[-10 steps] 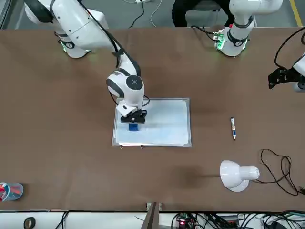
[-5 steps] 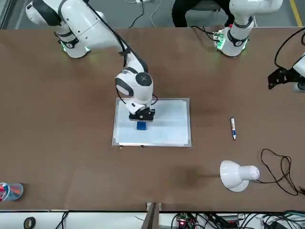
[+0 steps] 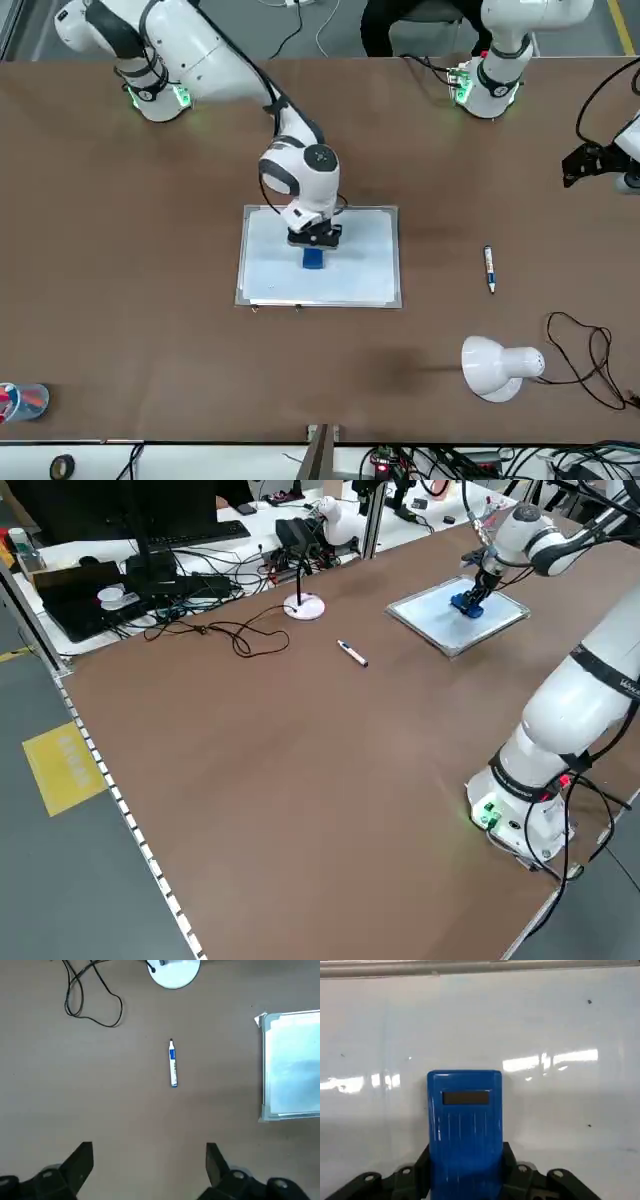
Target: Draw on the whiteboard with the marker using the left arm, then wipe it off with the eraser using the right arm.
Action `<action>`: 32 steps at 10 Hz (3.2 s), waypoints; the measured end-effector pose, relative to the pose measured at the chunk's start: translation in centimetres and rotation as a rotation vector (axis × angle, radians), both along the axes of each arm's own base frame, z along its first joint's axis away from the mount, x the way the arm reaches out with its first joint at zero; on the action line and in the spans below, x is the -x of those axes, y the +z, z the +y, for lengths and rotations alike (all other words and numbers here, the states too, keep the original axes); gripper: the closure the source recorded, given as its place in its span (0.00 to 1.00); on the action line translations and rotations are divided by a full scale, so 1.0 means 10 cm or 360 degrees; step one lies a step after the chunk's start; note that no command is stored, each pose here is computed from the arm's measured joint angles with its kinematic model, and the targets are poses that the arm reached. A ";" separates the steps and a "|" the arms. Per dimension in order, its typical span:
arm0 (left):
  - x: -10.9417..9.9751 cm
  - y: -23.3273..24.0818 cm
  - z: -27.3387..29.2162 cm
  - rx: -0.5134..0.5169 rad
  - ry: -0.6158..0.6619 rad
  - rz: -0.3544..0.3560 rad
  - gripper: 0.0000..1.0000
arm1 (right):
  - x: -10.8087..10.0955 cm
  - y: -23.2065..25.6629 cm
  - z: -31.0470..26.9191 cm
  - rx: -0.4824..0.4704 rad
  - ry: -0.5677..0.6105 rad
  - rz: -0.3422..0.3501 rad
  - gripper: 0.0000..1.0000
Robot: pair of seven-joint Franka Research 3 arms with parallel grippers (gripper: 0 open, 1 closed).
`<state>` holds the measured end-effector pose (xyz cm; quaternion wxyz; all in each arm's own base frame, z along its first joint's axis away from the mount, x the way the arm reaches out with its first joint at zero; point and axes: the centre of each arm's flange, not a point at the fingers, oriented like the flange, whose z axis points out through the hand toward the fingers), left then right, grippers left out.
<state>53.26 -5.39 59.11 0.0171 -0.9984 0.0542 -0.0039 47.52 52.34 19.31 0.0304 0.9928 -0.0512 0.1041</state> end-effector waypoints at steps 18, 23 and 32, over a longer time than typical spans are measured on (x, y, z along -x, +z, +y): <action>0.00 0.00 0.00 0.0000 0.0000 -0.0001 0.00 | -0.77 1.86 -0.89 0.0006 0.0007 0.0163 0.44; 0.00 -0.01 0.00 0.0000 0.0001 -0.0001 0.00 | -0.95 1.93 -2.06 0.0130 0.0187 0.0218 0.44; 0.00 -0.01 0.00 0.0000 0.0001 0.0001 0.00 | -0.87 1.32 -4.68 0.0229 0.0171 0.0129 0.44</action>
